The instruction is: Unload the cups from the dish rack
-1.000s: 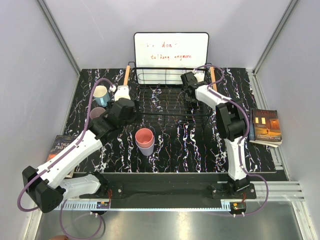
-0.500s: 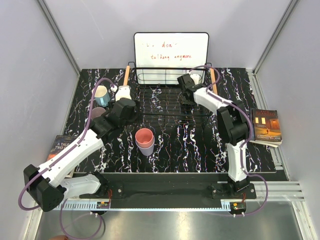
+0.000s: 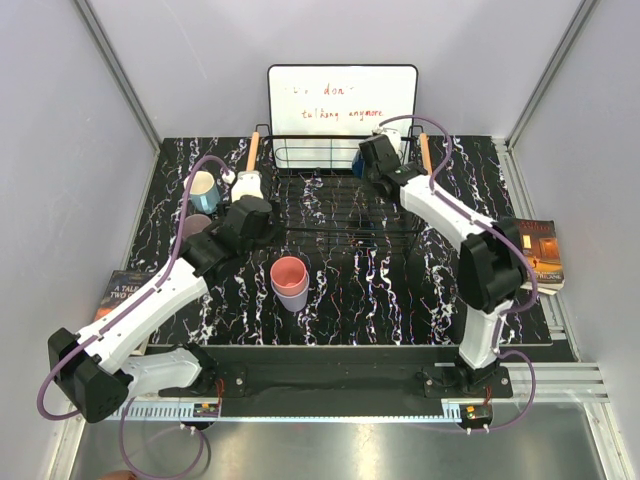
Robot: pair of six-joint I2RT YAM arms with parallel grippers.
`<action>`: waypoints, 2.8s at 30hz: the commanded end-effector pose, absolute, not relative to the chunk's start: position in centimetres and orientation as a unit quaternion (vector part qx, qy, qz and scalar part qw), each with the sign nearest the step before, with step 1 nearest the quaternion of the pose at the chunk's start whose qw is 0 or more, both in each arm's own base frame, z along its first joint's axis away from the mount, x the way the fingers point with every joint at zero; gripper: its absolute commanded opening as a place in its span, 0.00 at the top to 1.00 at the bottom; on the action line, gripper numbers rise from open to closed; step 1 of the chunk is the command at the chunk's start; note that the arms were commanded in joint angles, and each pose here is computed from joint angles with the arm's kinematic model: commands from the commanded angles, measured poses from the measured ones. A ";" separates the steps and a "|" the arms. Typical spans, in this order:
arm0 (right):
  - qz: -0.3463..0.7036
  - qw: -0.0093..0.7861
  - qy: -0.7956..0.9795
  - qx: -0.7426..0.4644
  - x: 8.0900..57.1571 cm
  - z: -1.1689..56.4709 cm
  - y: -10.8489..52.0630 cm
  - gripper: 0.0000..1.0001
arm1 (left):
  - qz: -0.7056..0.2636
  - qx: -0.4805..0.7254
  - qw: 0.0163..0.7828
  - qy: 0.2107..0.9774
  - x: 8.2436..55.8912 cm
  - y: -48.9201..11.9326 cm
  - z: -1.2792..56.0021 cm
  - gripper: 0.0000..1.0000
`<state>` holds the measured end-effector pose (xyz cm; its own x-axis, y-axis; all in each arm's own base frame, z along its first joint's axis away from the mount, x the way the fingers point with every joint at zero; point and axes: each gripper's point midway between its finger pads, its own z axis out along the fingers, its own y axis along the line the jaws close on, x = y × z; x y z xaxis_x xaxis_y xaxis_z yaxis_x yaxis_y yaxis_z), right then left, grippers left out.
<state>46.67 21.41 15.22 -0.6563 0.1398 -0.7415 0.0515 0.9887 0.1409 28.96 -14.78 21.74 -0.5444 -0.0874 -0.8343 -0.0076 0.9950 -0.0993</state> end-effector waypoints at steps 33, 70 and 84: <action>0.676 0.441 0.588 -0.059 29.2 34.5 25.4 1.00 | -0.584 -0.028 0.535 0.610 32.3 -25.1 35.0 0.18; 0.695 0.389 0.599 -0.084 27.1 32.4 27.6 1.00 | -0.646 0.047 0.500 0.575 30.8 -32.5 38.8 0.22; 0.702 0.368 0.601 -0.103 26.0 31.9 29.1 1.00 | -0.655 0.061 0.479 0.582 30.8 -34.4 38.8 0.53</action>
